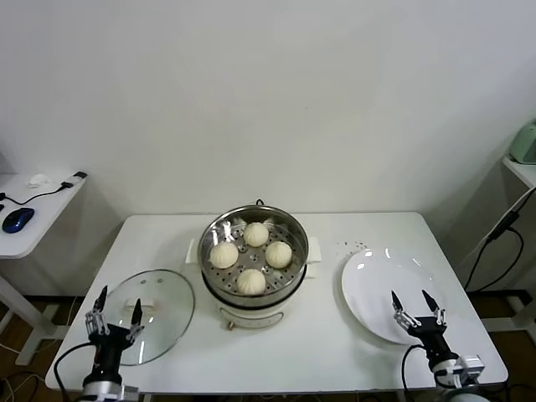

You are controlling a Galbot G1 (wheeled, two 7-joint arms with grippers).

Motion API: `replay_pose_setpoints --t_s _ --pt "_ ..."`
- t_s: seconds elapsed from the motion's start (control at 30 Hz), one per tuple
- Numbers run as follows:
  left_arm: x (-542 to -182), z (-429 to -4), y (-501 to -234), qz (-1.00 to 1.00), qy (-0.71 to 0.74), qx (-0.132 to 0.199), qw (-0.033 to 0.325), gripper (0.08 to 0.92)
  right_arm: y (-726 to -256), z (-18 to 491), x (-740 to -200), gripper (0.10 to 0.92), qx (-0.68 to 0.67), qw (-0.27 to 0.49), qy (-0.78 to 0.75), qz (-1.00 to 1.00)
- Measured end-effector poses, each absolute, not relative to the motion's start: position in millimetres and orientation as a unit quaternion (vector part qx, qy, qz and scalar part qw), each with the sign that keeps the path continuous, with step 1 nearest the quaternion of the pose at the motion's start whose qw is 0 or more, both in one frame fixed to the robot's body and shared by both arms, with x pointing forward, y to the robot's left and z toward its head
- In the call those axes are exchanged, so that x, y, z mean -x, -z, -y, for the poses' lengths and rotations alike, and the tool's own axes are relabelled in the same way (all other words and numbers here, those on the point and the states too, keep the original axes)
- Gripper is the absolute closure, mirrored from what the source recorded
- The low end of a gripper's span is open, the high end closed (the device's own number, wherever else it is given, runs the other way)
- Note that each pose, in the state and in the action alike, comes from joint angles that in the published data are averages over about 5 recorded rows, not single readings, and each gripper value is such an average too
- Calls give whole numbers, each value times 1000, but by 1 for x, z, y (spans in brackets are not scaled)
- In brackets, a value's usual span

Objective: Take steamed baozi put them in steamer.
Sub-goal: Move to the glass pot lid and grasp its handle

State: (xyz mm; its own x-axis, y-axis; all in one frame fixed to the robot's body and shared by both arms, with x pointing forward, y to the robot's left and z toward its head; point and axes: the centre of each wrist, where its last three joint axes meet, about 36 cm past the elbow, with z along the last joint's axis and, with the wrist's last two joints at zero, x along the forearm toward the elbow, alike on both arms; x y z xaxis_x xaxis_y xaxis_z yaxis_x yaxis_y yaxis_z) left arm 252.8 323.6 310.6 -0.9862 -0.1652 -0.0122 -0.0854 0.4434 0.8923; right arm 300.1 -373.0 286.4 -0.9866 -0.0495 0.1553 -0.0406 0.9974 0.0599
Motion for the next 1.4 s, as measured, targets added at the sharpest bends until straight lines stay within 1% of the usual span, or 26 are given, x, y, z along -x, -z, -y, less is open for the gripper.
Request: replay_pose_setpoints --t_s 0.27,0.5,0.93,1.23,1.33,1.4 --pt "-250 -351 -268 776 628 -47 44 177 -281 368 -289 200 -18 82 30 996" --pt "-253 -363 -245 746 663 -37 52 177 -277 365 -281 200 -11 86 34 996" --pt "-278 -360 -230 728 682 -36 50 177 -272 359 -275 200 -6 90 40 995" --pt "-296 -363 -229 719 692 -45 49 179 -269 359 -271 200 -5 93 41 995" --pt "-299 -365 -229 716 695 -44 50 222 -268 357 -271 200 -5 94 42 995" --pt "-301 -366 -227 713 698 -42 52 281 -267 356 -271 200 -5 95 42 995"
